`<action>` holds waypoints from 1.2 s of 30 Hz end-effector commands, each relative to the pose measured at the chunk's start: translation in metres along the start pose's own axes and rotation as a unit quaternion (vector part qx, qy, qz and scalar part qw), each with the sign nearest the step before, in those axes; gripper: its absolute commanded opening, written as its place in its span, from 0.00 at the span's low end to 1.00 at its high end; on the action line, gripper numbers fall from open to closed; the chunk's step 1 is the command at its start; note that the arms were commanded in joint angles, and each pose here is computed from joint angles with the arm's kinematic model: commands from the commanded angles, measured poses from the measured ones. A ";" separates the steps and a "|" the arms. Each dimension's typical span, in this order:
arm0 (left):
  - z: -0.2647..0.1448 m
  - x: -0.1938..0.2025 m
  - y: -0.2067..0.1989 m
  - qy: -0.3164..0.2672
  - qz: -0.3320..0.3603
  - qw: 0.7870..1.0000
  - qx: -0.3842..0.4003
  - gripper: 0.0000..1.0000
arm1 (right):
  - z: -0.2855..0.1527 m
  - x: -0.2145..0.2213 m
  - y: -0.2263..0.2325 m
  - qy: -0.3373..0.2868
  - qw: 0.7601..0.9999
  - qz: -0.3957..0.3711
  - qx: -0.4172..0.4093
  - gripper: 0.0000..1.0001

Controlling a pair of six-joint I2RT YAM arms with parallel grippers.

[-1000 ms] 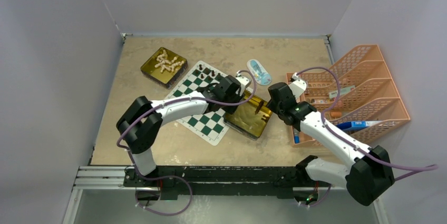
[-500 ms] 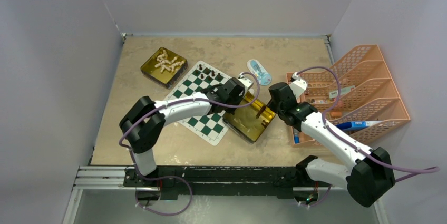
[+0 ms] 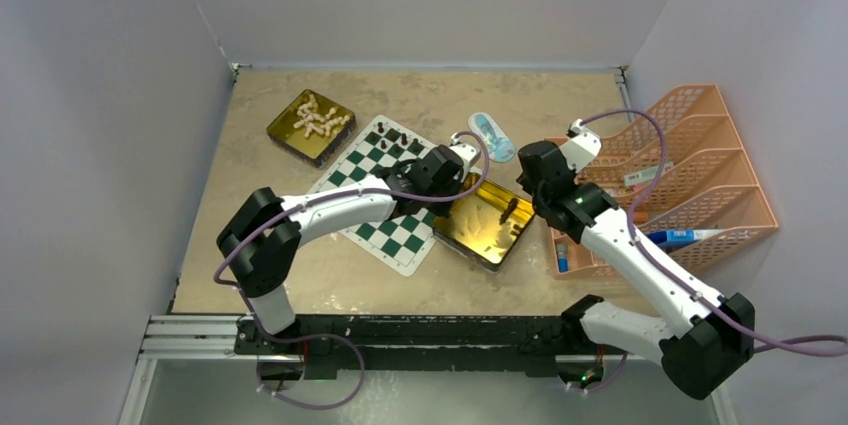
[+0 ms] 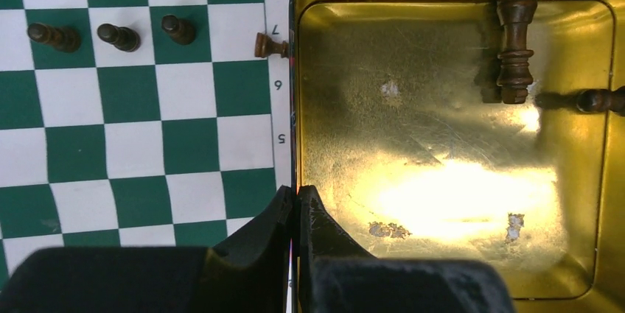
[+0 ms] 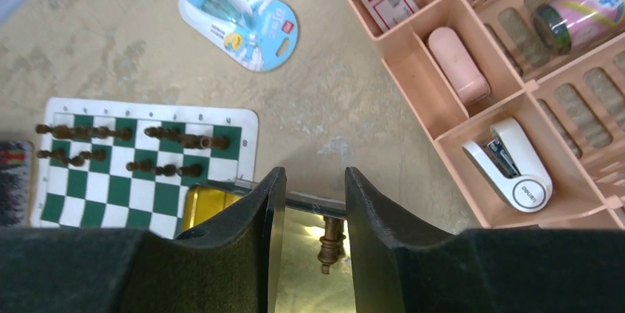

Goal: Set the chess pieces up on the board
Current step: Adjust the storage box at the center of the board.

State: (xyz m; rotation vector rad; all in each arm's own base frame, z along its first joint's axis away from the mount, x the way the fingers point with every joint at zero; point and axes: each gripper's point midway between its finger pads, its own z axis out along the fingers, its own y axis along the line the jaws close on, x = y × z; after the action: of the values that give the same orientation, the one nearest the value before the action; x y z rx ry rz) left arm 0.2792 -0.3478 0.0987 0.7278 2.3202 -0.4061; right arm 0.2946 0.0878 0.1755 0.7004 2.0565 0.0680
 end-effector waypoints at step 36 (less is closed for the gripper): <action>-0.028 -0.050 -0.012 -0.059 -0.153 0.979 0.121 0.38 | -0.008 0.026 0.032 0.061 0.990 -0.046 -0.118 0.39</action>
State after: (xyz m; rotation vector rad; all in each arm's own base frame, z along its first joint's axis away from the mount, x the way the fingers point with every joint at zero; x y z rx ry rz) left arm 0.2715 -0.3744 0.0846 0.5411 2.4088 -0.6478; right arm 0.2910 0.1111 0.1692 0.5615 2.1273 0.1980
